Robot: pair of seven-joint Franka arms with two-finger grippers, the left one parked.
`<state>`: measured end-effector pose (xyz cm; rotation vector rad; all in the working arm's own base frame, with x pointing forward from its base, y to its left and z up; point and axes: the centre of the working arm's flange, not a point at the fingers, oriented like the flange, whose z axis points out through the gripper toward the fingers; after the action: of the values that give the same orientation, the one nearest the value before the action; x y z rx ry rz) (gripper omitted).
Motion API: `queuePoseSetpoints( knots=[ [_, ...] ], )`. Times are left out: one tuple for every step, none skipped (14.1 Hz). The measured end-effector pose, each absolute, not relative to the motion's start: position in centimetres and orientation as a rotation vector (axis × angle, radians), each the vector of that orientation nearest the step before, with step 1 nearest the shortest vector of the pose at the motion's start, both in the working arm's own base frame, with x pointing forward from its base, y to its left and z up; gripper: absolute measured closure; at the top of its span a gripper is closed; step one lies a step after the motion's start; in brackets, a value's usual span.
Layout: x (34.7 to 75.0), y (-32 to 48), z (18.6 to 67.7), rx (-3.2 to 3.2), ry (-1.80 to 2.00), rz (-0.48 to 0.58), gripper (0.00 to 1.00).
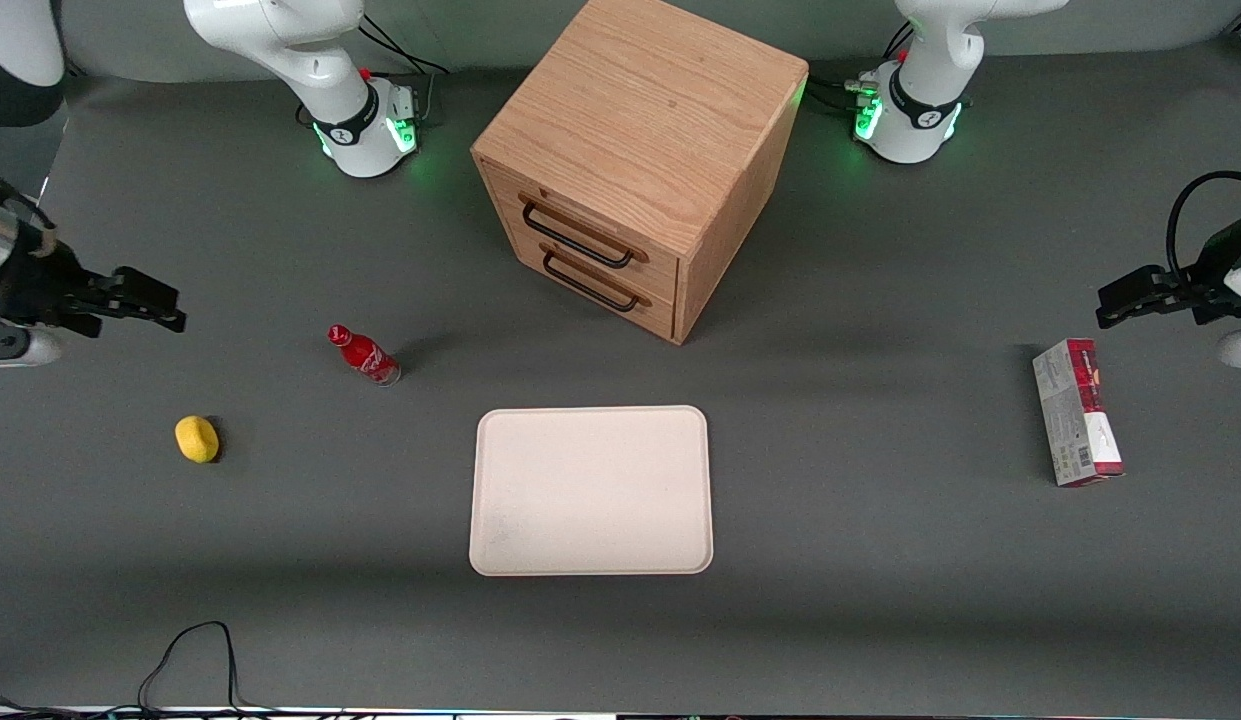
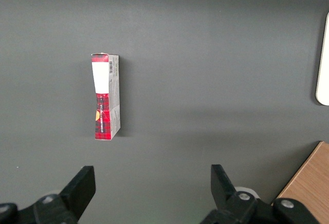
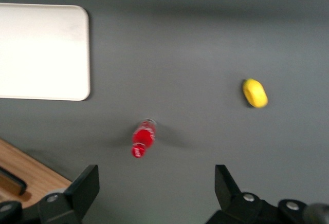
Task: Open upper drawer
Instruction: 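Move the right gripper to the upper drawer's black handle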
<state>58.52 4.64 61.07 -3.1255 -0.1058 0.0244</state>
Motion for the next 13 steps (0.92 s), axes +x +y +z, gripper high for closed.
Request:
queuePoseSetpoints(
  knots=[
    [58.7,7.1,61.1,-3.117,-0.168,0.016,0.00],
    [58.9,9.8,61.1,-3.110,-0.237,0.009,0.00],
    [58.9,12.8,61.0,-3.103,-0.312,0.004,0.00],
    [58.7,15.9,60.8,-3.095,-0.388,0.003,0.00],
    [58.3,18.7,60.5,-3.086,-0.459,0.004,0.00],
    [57.7,21.4,60.2,-3.076,-0.526,0.010,0.00],
    [56.9,24.1,59.9,-3.064,-0.595,0.018,0.00],
    [55.9,26.7,59.5,-3.050,-0.668,0.027,0.00],
    [54.7,29.4,59.2,-3.031,-0.756,0.036,0.00],
    [53.5,31.8,58.9,-3.006,-0.856,0.045,0.00],
    [52.2,34.0,58.6,-2.982,-0.945,0.056,0.00],
    [51.2,35.7,58.3,-2.964,-1.005,0.065,0.00],
    [50.3,37.0,58.0,-2.950,-1.052,0.074,0.00]
  ],
)
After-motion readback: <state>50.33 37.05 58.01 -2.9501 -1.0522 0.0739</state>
